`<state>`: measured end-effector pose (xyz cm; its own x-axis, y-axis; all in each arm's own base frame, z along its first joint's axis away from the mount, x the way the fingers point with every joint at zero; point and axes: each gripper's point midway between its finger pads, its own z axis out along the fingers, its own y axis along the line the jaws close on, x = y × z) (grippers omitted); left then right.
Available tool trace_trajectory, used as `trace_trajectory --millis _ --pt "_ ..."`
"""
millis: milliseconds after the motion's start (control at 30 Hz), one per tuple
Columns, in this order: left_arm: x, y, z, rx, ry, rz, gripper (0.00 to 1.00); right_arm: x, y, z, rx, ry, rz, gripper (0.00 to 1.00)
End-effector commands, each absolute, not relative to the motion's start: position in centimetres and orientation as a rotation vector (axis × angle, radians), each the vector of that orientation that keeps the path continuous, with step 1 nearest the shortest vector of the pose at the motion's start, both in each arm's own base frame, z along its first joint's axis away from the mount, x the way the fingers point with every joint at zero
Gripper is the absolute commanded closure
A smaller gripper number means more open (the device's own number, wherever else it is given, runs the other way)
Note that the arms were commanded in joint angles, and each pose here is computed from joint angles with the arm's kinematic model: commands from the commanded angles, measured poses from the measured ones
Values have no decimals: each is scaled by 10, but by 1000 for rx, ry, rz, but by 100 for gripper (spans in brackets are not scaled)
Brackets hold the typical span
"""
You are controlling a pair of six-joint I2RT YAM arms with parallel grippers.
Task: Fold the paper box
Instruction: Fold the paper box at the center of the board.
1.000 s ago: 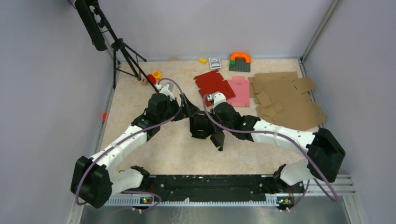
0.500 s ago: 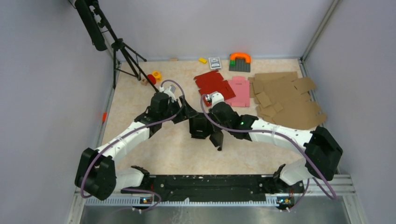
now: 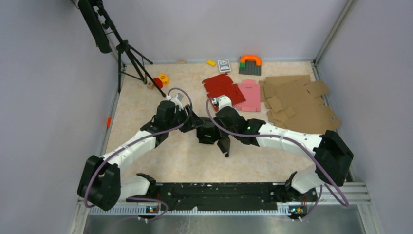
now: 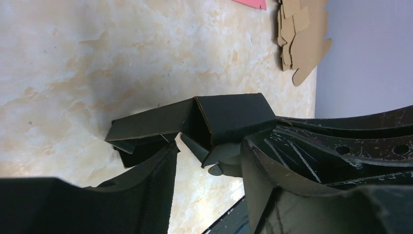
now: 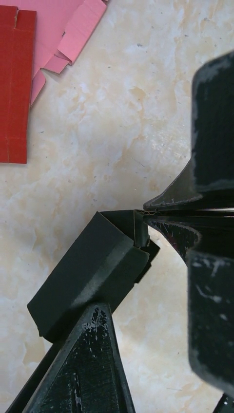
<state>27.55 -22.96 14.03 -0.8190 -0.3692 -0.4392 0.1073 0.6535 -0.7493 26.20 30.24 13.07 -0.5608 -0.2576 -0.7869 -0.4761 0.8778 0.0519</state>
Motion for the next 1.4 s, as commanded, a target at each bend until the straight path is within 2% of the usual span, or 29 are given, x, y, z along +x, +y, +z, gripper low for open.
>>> trace_trajectory --millis 0,67,267,433,667,900,1067,1233,1333,1367 --pt "276 -229 150 -187 2248 -1110 46 260 317 141 -528 2172 323 100" --pt "275 -228 155 -169 2236 -1101 43 261 316 138 -539 2179 306 100" --pt "274 -213 162 -174 2259 -1014 16 260 314 134 -546 2187 288 100" --pt "276 -198 171 -204 2237 -1040 2 260 314 134 -554 2185 293 100" --pt "289 -191 186 -284 2196 -1090 2 259 316 133 -566 2186 297 100" --pt "303 -209 172 -372 2372 -1195 2 259 318 132 -568 2185 303 100" --pt "300 -217 162 -401 2386 -1277 16 259 319 132 -567 2185 310 100" --pt "295 -209 167 -418 2336 -1236 30 259 320 132 -563 2186 310 100" --pt "289 -212 165 -412 2328 -1275 48 260 321 133 -558 2185 313 100" --pt "288 -213 165 -410 2324 -1288 50 260 320 133 -557 2188 310 100"
